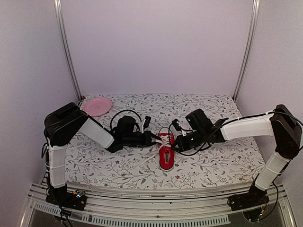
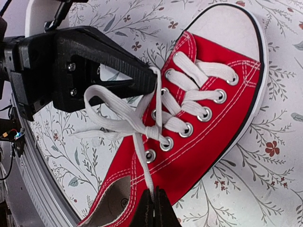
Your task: Tie the shoes
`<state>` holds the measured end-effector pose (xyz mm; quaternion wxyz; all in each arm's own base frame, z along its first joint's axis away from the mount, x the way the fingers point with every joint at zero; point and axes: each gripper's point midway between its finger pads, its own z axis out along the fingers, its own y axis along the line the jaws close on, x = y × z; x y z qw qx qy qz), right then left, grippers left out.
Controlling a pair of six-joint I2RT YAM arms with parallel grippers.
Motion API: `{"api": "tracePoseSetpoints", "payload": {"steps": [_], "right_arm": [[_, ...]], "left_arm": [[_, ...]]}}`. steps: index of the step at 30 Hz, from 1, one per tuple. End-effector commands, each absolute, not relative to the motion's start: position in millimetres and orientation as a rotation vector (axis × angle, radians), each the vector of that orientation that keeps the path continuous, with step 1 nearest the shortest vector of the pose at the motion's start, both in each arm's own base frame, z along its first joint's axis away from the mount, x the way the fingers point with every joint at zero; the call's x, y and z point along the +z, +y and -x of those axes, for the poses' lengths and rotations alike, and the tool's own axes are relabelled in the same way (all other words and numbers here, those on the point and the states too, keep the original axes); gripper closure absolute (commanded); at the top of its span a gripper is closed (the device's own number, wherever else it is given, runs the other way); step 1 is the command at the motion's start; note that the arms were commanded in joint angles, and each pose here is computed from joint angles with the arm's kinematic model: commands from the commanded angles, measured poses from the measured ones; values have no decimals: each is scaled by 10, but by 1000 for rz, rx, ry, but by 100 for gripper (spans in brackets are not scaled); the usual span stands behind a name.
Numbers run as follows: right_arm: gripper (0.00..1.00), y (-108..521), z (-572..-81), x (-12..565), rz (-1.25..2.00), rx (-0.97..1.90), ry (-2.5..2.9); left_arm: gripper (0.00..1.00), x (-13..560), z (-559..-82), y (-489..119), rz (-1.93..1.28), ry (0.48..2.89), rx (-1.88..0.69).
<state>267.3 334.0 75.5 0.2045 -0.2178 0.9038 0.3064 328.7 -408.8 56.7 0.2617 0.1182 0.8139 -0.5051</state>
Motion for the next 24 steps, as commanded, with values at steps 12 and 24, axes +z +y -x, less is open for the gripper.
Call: {"api": "tracePoseSetpoints", "payload": {"steps": [12,24], "right_arm": [[98,3646,-3146,866,590,845,2448],[98,3817,-3172,840,667,904,2421]], "left_arm": [[100,716,-3326,-4109,-447,2086,-1380],[100,753,-3301,-4102,-458,2068,-1390]]}}
